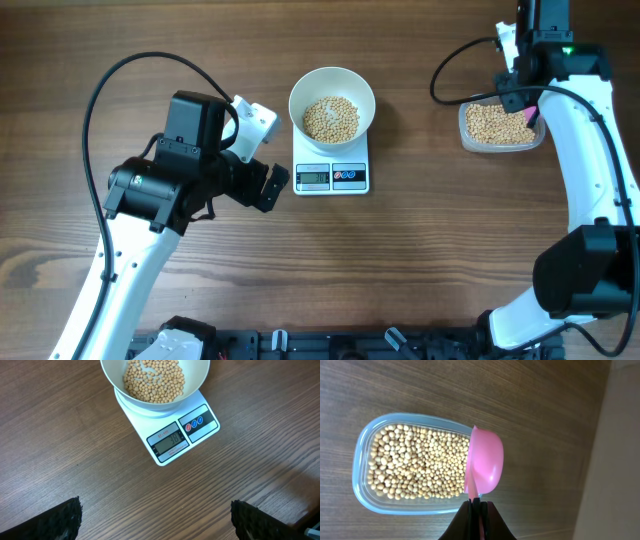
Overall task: Scoop item into bowl and weigh 150g on scale
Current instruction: 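Carry the empty scoop with the right gripper back to the soybean tub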
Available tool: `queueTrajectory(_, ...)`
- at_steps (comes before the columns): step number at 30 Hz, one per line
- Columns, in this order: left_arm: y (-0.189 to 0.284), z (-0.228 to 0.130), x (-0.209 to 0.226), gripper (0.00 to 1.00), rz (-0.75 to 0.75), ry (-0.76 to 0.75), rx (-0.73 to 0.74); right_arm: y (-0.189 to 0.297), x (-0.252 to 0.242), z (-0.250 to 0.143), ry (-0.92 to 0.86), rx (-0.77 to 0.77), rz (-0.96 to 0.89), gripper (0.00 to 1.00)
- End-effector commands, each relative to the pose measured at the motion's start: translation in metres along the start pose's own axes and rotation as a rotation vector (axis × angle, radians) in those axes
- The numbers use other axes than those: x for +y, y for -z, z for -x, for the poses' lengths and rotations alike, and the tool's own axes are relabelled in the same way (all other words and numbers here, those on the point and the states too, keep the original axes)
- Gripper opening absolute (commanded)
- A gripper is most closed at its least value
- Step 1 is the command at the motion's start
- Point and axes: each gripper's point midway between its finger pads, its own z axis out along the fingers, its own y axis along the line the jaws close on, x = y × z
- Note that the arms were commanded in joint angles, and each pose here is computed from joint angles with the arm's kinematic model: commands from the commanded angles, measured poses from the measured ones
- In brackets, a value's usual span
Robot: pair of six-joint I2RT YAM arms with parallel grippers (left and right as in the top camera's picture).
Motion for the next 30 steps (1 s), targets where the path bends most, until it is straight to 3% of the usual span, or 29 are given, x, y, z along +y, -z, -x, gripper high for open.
queueTrajectory(1, 0.003, 0.004, 0.001, 1.00, 0.001, -0.019, -0.016, -0.002, 0.009, 0.002, 0.118, 0.022, -0.018, 0.04)
queueTrajectory(11, 0.003, 0.004, 0.001, 1.00, 0.001, -0.019, -0.016, 0.000, 0.018, -0.006, 0.149, 0.059, -0.006, 0.04)
queueTrajectory(23, 0.003, 0.004, 0.001, 1.00, 0.001, -0.019, -0.016, -0.032, 0.024, -0.016, 0.157, 0.150, -0.043, 0.04)
queueTrajectory(30, 0.003, 0.004, 0.001, 1.00, 0.001, -0.019, -0.016, -0.036, 0.055, -0.012, 0.190, 0.133, 0.072, 0.04)
